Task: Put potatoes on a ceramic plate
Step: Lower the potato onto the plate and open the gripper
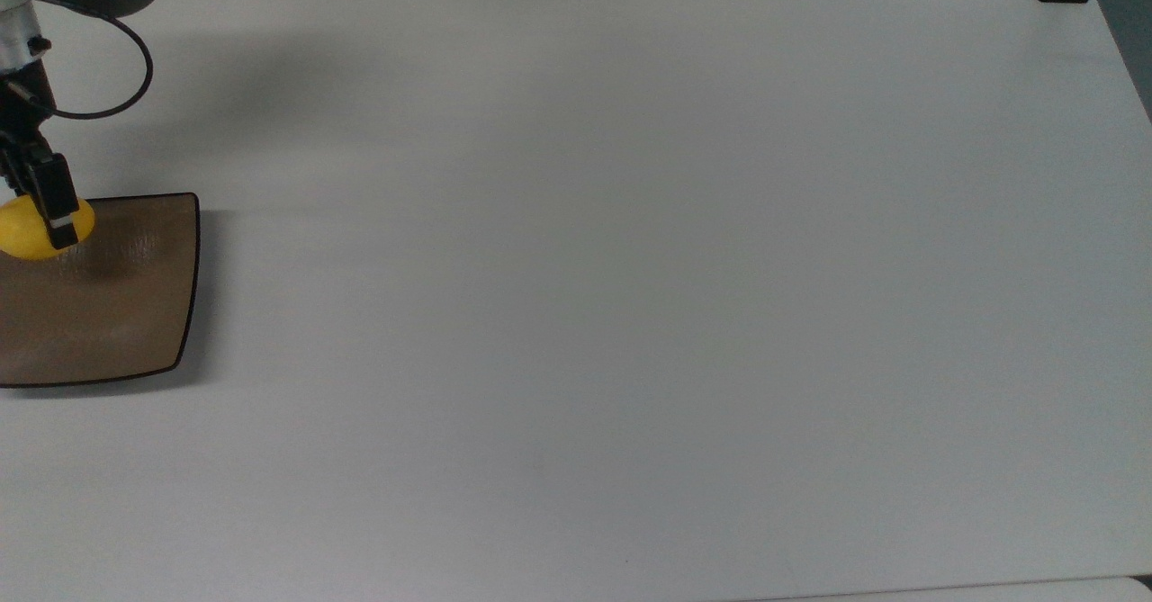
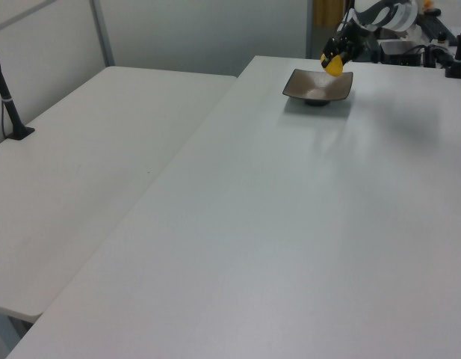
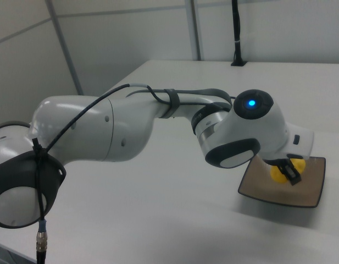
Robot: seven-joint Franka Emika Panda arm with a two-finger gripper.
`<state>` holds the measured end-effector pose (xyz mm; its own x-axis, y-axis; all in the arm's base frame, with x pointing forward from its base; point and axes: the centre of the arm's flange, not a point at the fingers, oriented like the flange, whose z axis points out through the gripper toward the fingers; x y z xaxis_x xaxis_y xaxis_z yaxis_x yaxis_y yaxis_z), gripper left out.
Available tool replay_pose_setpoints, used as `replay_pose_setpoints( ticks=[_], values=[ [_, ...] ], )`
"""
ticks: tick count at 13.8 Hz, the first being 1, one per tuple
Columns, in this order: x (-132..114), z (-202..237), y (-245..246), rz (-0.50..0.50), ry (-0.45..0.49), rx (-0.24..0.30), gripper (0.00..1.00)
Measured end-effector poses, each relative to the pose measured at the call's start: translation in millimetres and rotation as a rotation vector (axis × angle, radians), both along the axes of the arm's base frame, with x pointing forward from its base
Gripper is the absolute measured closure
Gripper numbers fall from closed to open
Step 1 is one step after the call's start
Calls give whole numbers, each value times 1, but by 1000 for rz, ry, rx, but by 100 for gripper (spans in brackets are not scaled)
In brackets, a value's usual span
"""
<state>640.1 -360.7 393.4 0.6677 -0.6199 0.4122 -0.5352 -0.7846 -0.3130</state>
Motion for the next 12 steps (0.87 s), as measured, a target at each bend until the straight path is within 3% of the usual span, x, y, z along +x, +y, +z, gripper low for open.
replay_pose_setpoints(
  ticks=[3, 4, 5, 7, 8, 12],
  values=[
    [1, -3, 0, 0, 2, 1, 27],
    [1, -3, 0, -1, 2, 1, 22],
    [1, -3, 0, -1, 2, 1, 9],
    [1, -3, 0, -1, 1, 1, 7],
    [2, -2, 0, -1, 0, 1, 1],
    [5, 5, 2, -15, -12, 6, 0]
  ],
)
